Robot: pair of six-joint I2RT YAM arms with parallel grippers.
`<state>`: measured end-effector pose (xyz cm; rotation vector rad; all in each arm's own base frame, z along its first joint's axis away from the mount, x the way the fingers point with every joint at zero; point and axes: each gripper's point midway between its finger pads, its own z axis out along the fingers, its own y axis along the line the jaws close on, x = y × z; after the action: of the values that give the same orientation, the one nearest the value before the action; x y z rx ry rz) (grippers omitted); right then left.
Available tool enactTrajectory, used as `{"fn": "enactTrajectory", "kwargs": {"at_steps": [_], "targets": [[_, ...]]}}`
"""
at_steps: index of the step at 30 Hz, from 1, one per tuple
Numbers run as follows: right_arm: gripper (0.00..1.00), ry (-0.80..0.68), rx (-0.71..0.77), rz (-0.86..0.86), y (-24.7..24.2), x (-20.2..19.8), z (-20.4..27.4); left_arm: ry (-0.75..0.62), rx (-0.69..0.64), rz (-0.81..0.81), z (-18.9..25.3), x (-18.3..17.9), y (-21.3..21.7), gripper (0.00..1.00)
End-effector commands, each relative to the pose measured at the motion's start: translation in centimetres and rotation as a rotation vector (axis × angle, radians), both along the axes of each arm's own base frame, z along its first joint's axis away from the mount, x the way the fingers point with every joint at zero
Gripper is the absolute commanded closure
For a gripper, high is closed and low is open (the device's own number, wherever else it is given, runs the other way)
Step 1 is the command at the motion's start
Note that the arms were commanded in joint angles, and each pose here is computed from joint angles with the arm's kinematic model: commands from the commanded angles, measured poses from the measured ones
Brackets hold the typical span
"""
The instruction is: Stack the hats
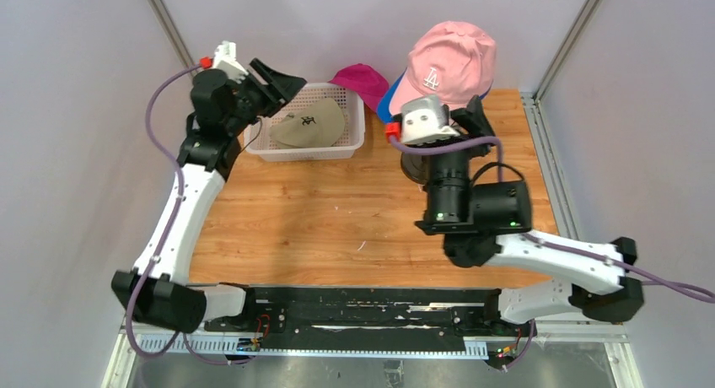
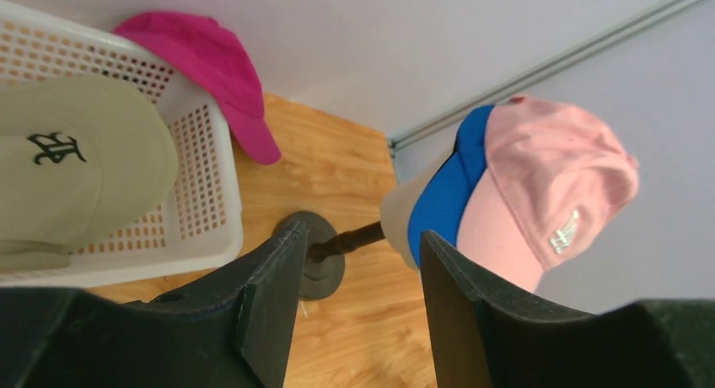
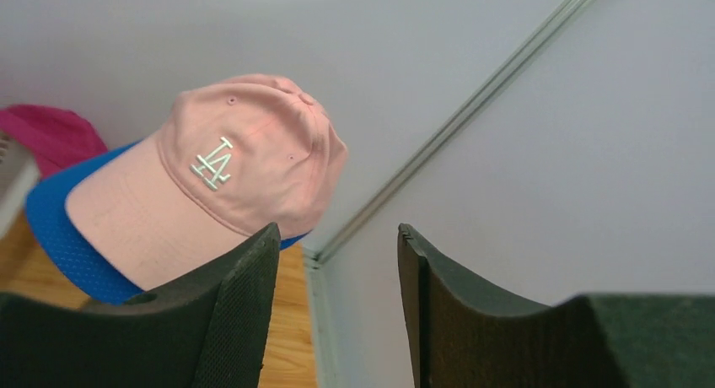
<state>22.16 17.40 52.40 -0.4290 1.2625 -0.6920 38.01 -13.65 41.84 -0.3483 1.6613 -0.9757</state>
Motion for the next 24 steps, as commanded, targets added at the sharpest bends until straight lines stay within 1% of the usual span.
{"fn": "enactTrajectory", "kwargs": {"at_steps": [1, 3, 5, 7, 9, 10, 12, 15, 17, 18, 20, 22, 24], "targets": [[0.47, 0.028, 0.153, 0.241, 1.5, 0.5, 0.2, 0.086, 0.072, -0.05, -4.2, 3.5, -2.9, 0.43], [0.44, 0.049, 0.214, 0.328, 1.2, 0.3, 0.3, 0.117, 0.036, -0.097, -6.2, 5.1, -4.5, 0.42], [0.44, 0.041, 0.229, 0.334, 0.3, 0.2, 0.7, 0.12, -0.009, -0.113, -7.4, 6.5, -5.5, 0.38], [0.44, 0.039, 0.206, 0.311, -0.3, 0.5, 0.7, 0.125, -0.012, -0.1, -8.7, 8.1, -5.8, 0.36], [0.44, 0.038, 0.195, 0.29, -0.8, 0.8, 0.5, 0.137, 0.013, -0.088, -9.9, 9.9, -5.9, 0.35], [0.44, 0.038, 0.192, 0.285, -0.8, 1.1, 0.3, 0.164, 0.038, -0.085, -11.1, 10.7, -6.0, 0.35], [0.44, 0.031, 0.212, 0.275, -1.5, 1.6, 0.0, 0.198, 0.104, -0.073, -12.2, 12.7, -6.0, 0.35], [0.43, 0.027, 0.249, 0.281, -2.3, 2.2, -0.2, 0.286, 0.236, -0.041, -15.5, 15.4, -5.3, 0.35], [0.44, 0.03, 0.262, 0.283, -2.8, 2.4, -0.2, 0.317, 0.318, -0.023, -16.7, 16.7, -5.1, 0.35], [0.44, 0.028, 0.266, 0.278, -3.1, 2.5, -0.3, 0.345, 0.356, -0.016, -18.0, 17.3, -5.1, 0.35], [0.44, 0.028, 0.266, 0.273, -3.3, 2.7, -0.5, 0.361, 0.406, -0.009, -18.8, 18.2, -5.4, 0.35], [0.43, 0.031, 0.263, 0.264, -3.5, 2.9, -0.7, 0.359, 0.411, -0.024, -19.0, 19.0, -6.3, 0.35], [0.43, 0.036, 0.262, 0.258, -3.6, 3.0, -0.9, 0.35, 0.351, -0.067, -19.2, 19.6, -7.8, 0.34]]}}
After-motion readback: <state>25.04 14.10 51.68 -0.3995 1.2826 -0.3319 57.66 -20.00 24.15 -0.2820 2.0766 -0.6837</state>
